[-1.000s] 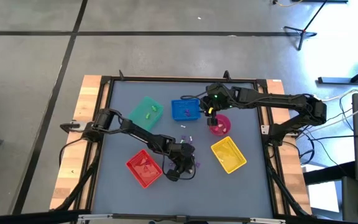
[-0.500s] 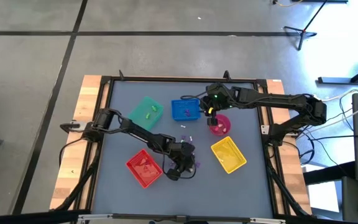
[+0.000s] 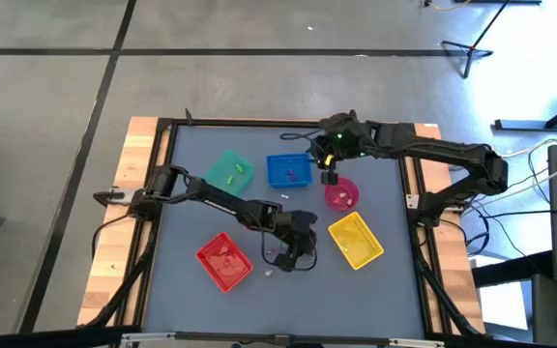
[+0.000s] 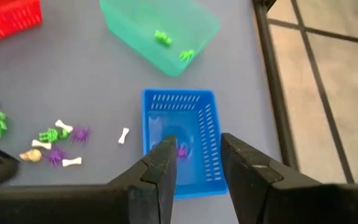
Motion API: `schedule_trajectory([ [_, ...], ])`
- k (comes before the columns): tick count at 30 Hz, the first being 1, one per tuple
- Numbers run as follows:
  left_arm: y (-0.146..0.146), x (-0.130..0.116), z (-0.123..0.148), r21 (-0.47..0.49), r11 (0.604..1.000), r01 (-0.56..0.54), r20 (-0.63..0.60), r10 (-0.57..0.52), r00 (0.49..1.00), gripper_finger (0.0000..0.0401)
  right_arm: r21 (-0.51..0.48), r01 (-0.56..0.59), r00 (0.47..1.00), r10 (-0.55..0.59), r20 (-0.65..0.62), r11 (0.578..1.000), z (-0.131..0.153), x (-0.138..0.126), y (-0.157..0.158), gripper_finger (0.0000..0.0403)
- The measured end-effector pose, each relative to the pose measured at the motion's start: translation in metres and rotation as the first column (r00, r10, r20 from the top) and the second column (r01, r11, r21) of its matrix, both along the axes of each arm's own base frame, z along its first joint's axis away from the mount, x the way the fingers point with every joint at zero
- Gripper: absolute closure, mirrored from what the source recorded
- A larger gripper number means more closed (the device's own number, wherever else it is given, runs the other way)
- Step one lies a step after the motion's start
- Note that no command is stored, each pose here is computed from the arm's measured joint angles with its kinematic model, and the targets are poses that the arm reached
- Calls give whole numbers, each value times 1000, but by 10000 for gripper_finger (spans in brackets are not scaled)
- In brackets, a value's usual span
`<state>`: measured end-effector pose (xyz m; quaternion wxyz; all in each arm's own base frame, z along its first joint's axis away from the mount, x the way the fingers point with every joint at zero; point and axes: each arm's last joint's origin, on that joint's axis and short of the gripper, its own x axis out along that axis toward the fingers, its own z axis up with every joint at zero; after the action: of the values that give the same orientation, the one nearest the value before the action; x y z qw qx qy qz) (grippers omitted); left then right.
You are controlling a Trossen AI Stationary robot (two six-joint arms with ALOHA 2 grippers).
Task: Sort Halloween decoration
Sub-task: Put the yellow skull toy into the red bin
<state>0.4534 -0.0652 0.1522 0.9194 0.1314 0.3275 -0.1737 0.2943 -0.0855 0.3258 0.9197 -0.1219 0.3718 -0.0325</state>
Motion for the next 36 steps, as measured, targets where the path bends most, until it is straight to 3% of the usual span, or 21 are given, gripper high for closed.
schedule_trajectory([
  [5,35,15,21,144,979,-141,96,128,987,352,-17,0,999,1,53,1000,37,-2,1,278],
  [8,60,23,35,169,957,-235,154,210,966,352,-27,1,996,1,87,1000,54,-4,1,278],
  [13,100,28,49,135,940,-313,242,275,930,352,-42,3,991,3,137,999,70,-5,1,278],
  [17,123,32,54,28,948,-317,323,292,900,352,-44,3,989,3,145,999,72,-5,1,278],
  [20,131,35,47,-40,946,-322,329,317,890,352,-44,3,990,3,143,999,72,-5,1,278],
  [29,131,42,20,-26,935,-353,316,343,885,351,-46,3,989,4,151,999,73,-5,1,278],
  [36,131,43,22,-101,920,-378,322,390,863,303,-46,3,989,4,151,999,73,-5,1,278],
])
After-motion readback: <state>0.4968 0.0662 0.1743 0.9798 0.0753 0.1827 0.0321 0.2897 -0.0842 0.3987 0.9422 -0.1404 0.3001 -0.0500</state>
